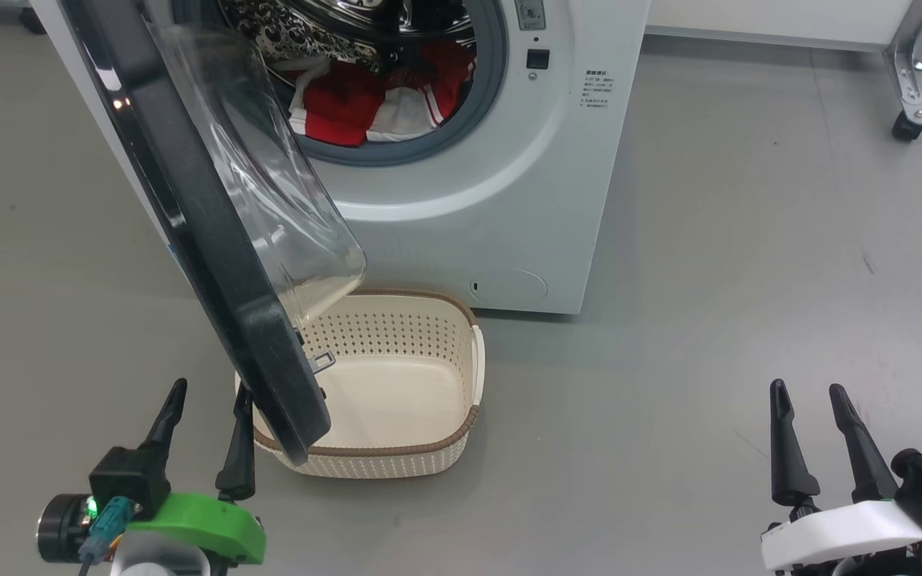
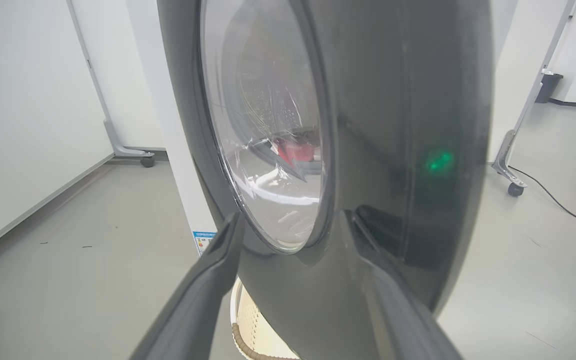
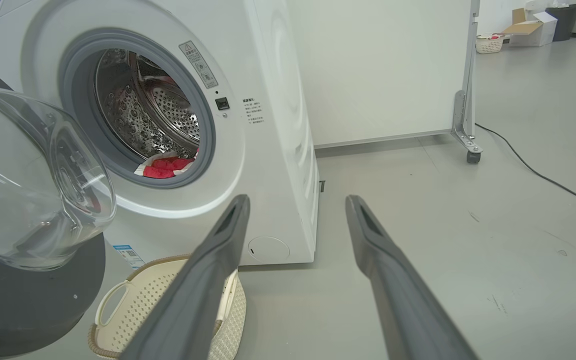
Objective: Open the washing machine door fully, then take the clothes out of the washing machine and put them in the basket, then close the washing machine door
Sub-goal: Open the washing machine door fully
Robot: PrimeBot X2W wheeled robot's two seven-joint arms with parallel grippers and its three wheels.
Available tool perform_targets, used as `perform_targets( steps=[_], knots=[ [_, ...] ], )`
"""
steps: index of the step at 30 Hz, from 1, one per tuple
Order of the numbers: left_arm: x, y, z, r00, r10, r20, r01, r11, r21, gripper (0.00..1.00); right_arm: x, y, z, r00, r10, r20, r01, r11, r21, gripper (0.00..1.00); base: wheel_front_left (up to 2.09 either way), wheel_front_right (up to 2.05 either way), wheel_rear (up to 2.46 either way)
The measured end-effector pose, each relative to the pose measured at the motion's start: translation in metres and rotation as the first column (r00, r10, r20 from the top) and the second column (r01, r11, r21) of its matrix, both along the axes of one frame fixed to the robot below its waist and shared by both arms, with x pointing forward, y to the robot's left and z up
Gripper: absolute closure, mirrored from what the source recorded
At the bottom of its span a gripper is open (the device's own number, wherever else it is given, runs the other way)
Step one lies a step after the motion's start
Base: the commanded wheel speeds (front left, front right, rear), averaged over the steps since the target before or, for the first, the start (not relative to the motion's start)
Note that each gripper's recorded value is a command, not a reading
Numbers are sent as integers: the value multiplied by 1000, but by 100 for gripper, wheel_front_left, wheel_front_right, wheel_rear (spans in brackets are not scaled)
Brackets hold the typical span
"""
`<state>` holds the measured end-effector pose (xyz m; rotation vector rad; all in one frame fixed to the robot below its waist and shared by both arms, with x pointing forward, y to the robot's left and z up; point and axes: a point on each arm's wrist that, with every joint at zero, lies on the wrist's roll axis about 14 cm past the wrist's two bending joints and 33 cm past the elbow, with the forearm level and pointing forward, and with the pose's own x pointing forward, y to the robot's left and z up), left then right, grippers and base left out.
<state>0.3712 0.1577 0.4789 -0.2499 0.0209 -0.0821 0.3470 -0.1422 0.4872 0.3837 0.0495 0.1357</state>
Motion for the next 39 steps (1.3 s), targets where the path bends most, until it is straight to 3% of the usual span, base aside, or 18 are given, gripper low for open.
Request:
perform_targets(
  steps=[23,24,25,26,39],
  knots=[
    [1,2,-5,1000,7,-15,-7,1000,-2,0,3,1,-2,1000,3,5,-3,1000,4,0,0,0,0],
    [1,2,-5,1000,7,-16,-7,1000,-2,25,3,1,-2,1000,3,5,-3,1000,4,0,0,0,0],
    [0,2,-6,1000,5,-18,-5,1000,-3,69,3,1,-2,1000,2,4,-2,1000,4,0,0,0,0],
    [0,2,-7,1000,4,-20,-4,1000,-3,100,3,1,-2,1000,2,4,-2,1000,4,0,0,0,0],
    [-1,5,-7,1000,12,-20,-12,1000,1,100,5,4,-2,1000,8,7,-8,1000,13,0,0,0,0]
  ],
)
